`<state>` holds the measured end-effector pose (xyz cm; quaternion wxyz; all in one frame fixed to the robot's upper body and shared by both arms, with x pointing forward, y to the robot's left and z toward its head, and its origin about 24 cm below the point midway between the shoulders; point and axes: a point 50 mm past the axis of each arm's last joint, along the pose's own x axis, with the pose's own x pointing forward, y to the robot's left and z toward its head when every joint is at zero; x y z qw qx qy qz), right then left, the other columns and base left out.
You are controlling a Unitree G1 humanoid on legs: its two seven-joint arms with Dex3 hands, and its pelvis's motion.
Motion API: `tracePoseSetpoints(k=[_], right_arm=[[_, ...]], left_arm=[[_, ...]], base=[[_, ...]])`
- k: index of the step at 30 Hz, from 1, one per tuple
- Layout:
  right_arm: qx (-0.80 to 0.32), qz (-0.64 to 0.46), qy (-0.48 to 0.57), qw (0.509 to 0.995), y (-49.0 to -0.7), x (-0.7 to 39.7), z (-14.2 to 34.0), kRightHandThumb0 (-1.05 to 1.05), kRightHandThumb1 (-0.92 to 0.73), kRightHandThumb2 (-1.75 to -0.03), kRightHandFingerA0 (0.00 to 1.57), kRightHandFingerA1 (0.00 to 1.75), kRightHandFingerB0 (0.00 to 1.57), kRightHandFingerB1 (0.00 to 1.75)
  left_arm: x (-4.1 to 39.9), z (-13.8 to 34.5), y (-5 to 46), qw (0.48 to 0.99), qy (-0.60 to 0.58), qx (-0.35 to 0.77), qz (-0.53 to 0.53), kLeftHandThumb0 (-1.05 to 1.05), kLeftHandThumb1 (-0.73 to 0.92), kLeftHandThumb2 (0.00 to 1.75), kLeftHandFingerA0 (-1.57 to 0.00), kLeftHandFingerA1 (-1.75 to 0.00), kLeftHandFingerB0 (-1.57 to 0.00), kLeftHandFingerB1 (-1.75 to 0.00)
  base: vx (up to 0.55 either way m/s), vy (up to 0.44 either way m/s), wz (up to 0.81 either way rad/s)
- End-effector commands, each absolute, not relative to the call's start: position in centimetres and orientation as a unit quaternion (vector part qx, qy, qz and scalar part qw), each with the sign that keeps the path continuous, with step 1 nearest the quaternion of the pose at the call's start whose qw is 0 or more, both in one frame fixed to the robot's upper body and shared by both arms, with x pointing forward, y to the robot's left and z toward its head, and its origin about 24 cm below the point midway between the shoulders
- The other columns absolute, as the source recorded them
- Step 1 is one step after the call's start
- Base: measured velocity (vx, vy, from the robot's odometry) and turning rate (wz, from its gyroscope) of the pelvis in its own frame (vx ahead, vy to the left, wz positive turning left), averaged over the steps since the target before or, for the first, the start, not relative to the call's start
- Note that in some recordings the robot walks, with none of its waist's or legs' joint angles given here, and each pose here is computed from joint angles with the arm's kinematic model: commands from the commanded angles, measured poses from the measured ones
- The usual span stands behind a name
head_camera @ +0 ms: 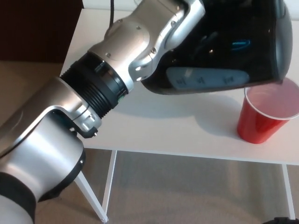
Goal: The robot walk towards a table in front and uses its left hand to pick up the pot from the base and pour water to the cup on the right hand side
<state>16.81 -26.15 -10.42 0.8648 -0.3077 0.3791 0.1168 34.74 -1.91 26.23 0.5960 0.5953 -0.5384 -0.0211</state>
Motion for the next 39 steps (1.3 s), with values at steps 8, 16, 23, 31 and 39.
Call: tracePoseSetpoints(k=[8, 16, 23, 31, 39], right_arm=[[-0.325, 0.119, 0.381, 0.857, -26.3, 17.1, -10.2, -0.37, -0.63, -0.58, 0.73, 0.59, 0.54, 0.46], [-0.324, 0.118, 0.380, 0.858, -26.1, 17.7, -10.1, -0.37, -0.64, -0.58, 0.73, 0.59, 0.55, 0.46], [-0.329, 0.126, 0.379, 0.856, -26.0, 17.5, -9.9, -0.38, -0.64, -0.57, 0.73, 0.56, 0.55, 0.45], [-0.330, 0.118, 0.380, 0.856, -26.2, 17.9, -9.7, -0.37, -0.63, -0.57, 0.74, 0.58, 0.56, 0.45], [-0.326, 0.113, 0.377, 0.860, -26.1, 18.0, -9.7, -0.36, -0.63, -0.57, 0.74, 0.60, 0.56, 0.47]], left_arm=[[33.3, 27.3, -3.4, 0.489, -0.628, 0.605, -0.028, -0.37, 0.55, 0.56, -1.10, -1.55, -0.86, -0.50], [33.6, 28.0, -3.0, 0.421, -0.626, 0.655, -0.042, -0.42, 0.55, 0.56, -1.07, -1.56, -0.81, -0.47], [33.5, 27.4, -2.7, 0.413, -0.635, 0.651, -0.046, -0.54, 0.43, 0.68, -1.14, -1.51, -0.83, -0.57], [33.7, 28.5, -2.7, 0.361, -0.643, 0.672, -0.062, -0.46, 0.52, 0.59, -1.05, -1.63, -0.86, -0.58], [33.6, 28.5, -2.9, 0.326, -0.653, 0.681, -0.065, -0.47, 0.52, 0.59, -1.09, -1.59, -0.88, -0.57]], base=[[0.00, 0.000, 0.00], [0.00, 0.000, 0.00], [0.00, 0.000, 0.00], [0.00, 0.000, 0.00], [0.00, 0.000, 0.00]])
